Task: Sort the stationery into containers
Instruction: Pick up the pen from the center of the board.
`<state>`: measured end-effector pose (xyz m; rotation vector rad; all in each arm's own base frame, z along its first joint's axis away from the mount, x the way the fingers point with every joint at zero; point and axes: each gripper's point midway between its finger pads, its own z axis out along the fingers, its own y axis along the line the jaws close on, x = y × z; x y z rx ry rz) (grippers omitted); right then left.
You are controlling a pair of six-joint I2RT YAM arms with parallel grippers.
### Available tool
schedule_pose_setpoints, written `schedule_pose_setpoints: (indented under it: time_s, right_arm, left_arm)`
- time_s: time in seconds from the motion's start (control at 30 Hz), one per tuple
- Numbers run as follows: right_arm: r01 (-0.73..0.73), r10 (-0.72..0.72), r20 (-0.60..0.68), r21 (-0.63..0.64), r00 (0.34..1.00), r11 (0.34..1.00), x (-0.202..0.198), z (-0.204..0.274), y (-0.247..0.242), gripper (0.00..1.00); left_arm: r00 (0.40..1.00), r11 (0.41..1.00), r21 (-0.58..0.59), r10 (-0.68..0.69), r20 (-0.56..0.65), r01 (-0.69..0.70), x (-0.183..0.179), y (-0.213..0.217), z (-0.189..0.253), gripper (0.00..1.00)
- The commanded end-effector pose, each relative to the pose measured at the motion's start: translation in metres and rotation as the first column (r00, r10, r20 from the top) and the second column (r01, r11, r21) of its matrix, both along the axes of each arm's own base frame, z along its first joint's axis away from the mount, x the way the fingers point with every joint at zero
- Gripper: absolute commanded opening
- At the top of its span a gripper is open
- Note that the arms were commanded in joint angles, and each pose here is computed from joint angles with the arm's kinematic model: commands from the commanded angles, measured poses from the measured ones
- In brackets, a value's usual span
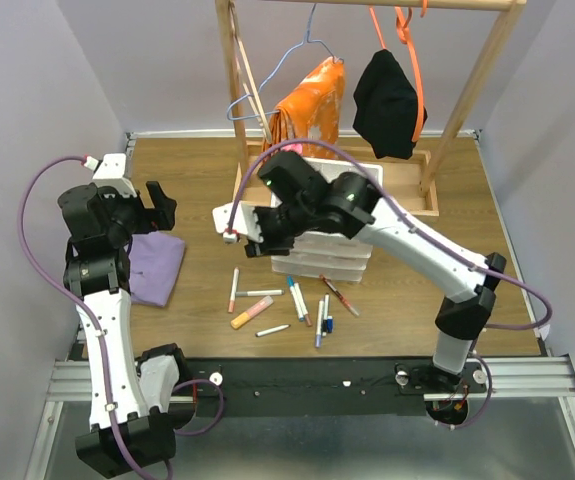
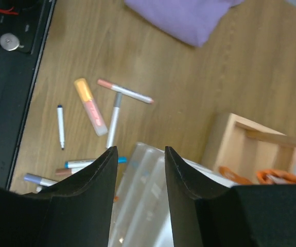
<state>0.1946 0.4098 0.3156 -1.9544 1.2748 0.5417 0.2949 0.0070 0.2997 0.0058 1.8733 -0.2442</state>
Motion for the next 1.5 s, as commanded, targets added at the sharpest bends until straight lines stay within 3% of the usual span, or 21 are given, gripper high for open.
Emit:
schedule_pose_setpoints:
  time_s: [0.0,0.17,0.4,0.87,1.47]
  right_arm:
    - [-0.120,0.117,-0.084,-0.028,0.990,0.992,-0.035,-0.062,0.036,0.49]
    - [-0.224,0.203,-0.158,-0.124,0.966,0.967,-0.056,-0.124,0.047,0.47]
    - [-0.373,0.367,-0.068,-0.149,0.928,0.916,-0.056,-0.172,0.047,0.47]
    - [-0.378,0.363,-0.105,-0.246,0.926,0.893,-0.043,-0.257,0.063,0.46]
    - [-0.413,0.386,-0.149,-0.382,0.910,0.827,-0.043,-0.315,0.035,0.43]
  left_arm:
    - [0.993,0.993,-0.014,0.120,0.017,-0.120,0.003,0.017,0.019,0.99]
    - [0.995,0.994,0.036,0.102,-0.002,-0.101,-0.002,0.018,0.020,0.99]
    - [0.995,0.995,0.066,0.081,-0.060,-0.077,-0.011,0.009,0.006,0.99]
    - [0.991,0.990,0.119,0.083,-0.107,-0.070,-0.015,0.007,-0.016,0.99]
    - [0.993,0.988,0.150,0.040,-0.112,-0.023,-0.014,0.001,-0.019,0.99]
